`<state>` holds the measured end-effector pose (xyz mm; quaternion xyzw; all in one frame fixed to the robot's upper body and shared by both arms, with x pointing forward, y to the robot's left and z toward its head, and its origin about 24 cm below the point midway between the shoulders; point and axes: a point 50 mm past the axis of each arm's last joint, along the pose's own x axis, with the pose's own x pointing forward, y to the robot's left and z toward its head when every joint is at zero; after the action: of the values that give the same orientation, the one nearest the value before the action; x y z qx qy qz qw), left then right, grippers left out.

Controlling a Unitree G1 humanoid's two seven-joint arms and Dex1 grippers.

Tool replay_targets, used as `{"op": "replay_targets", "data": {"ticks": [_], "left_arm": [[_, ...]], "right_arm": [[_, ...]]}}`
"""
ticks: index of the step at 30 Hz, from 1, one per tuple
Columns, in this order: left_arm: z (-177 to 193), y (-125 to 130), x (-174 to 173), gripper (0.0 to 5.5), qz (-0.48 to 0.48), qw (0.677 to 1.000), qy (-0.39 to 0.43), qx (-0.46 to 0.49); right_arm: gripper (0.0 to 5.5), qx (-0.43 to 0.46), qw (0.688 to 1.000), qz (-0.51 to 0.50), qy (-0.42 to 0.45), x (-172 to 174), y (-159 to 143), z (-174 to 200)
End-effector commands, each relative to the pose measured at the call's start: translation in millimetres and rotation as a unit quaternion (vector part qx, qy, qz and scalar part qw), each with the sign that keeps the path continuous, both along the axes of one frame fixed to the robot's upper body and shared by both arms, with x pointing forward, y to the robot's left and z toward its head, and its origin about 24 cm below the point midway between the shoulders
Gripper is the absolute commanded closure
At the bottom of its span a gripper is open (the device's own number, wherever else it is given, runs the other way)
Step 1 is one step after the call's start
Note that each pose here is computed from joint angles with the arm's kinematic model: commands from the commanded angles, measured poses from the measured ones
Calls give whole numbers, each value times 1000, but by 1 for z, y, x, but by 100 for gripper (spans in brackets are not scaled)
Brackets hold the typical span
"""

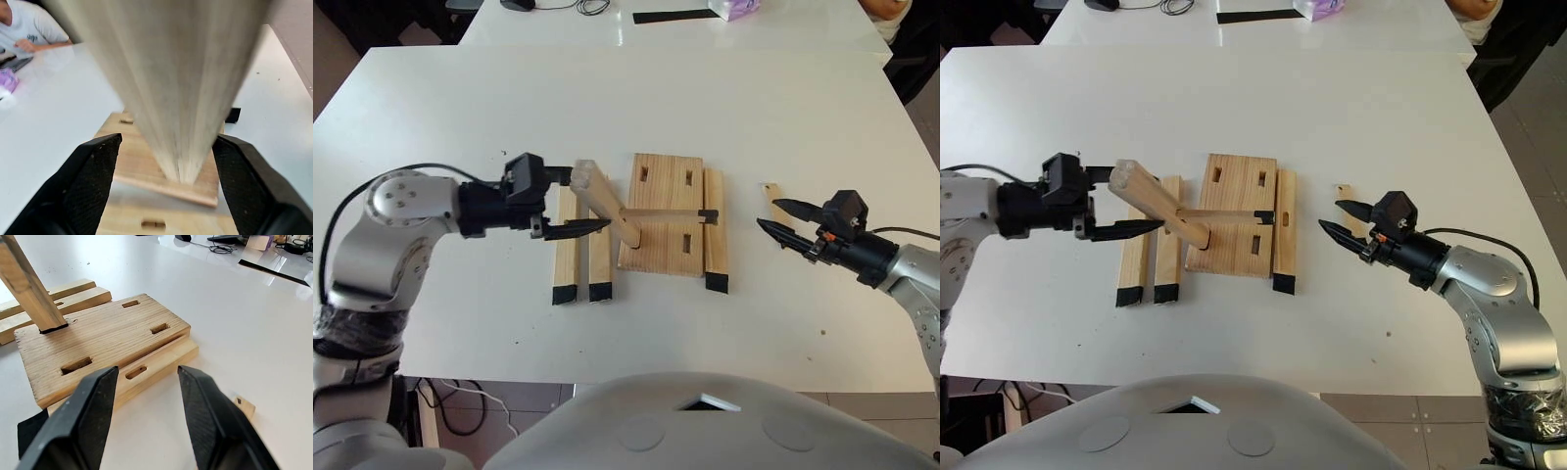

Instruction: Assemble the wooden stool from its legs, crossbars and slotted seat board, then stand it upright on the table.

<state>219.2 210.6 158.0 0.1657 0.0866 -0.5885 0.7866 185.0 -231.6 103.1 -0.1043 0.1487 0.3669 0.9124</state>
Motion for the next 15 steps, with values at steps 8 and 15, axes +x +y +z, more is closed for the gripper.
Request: {"op": "replay_targets", "data": {"ticks": [8, 15], "left_arm": [[-42, 20, -62, 216, 263, 949, 172, 4], [-57, 10, -62, 216, 374, 911, 169, 38]], "right_arm": [[325, -28, 995, -95, -15, -34, -16, -3], [325, -25, 995, -91, -21, -31, -9, -5]]}}
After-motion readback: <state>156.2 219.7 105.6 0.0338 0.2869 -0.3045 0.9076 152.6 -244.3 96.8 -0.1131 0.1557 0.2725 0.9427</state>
